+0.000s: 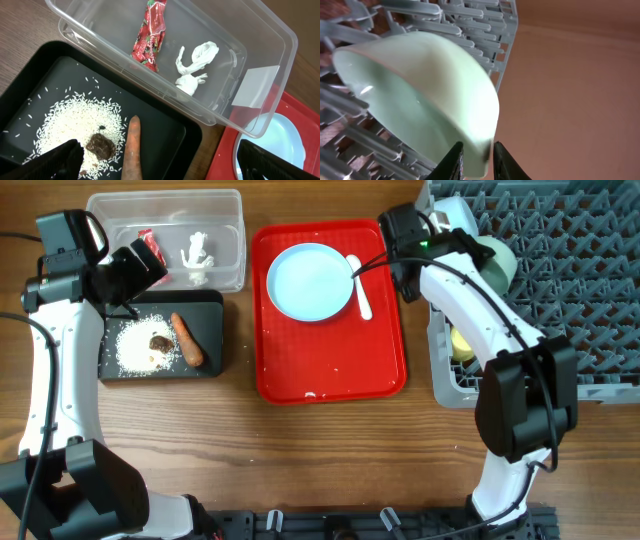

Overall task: Sort waste into correct bins and load items into the dishwasher rack
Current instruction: 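Carry the green bowl with the right gripper and set it in the rack, then reach the right gripper to the light-blue plate and grasp its edge, then lift the plate with the right gripper and stand it upright in the rack, then reach the right gripper to the white spoon and grasp it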

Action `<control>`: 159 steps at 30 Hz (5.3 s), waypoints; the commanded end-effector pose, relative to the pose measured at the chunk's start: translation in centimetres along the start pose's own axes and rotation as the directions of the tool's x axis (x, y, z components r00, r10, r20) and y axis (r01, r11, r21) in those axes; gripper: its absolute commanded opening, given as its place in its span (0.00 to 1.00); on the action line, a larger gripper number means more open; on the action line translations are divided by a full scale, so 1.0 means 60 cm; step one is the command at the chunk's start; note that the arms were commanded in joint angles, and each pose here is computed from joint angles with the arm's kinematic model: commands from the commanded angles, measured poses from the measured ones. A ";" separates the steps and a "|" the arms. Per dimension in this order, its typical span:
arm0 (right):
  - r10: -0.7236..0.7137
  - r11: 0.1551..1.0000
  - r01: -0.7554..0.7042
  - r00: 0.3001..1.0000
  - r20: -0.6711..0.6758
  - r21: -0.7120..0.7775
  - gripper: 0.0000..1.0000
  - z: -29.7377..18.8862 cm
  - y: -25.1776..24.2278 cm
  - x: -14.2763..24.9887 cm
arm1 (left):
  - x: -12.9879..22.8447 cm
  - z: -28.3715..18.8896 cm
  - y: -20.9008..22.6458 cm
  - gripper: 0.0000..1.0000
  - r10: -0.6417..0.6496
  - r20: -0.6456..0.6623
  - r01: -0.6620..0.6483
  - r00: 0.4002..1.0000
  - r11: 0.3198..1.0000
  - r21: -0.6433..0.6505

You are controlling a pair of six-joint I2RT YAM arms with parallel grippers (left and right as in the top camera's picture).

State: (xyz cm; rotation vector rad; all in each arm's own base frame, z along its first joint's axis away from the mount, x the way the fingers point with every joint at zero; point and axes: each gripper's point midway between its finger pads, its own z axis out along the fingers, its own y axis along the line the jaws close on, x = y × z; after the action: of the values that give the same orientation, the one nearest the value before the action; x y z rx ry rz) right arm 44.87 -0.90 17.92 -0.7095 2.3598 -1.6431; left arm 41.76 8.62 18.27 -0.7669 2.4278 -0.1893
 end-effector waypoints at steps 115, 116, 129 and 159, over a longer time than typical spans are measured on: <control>0.581 0.789 -0.600 0.798 0.160 0.132 0.04 0.155 -0.200 -0.003 | -0.006 -0.007 0.001 1.00 0.006 0.016 -0.006 1.000 1.000 -0.004; 0.576 0.793 -0.597 0.799 0.171 0.117 0.04 0.155 -0.198 -0.008 | -0.006 -0.007 0.001 1.00 0.006 0.016 -0.006 1.000 1.000 -0.005; 0.583 0.801 -0.598 0.787 0.201 0.019 1.00 0.157 -0.173 -0.030 | -0.006 -0.007 0.001 1.00 0.006 0.016 -0.006 1.000 1.000 -0.005; 0.843 0.152 -0.304 0.537 -0.038 -0.940 1.00 -0.206 0.085 -0.231 | -0.006 -0.007 0.001 1.00 0.006 0.016 -0.006 1.000 1.000 -0.005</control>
State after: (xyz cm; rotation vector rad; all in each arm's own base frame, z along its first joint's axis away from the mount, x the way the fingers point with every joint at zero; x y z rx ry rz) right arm 51.13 15.25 19.46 -0.1377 2.2577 0.1209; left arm 41.76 8.62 18.27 -0.7669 2.4278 -0.1893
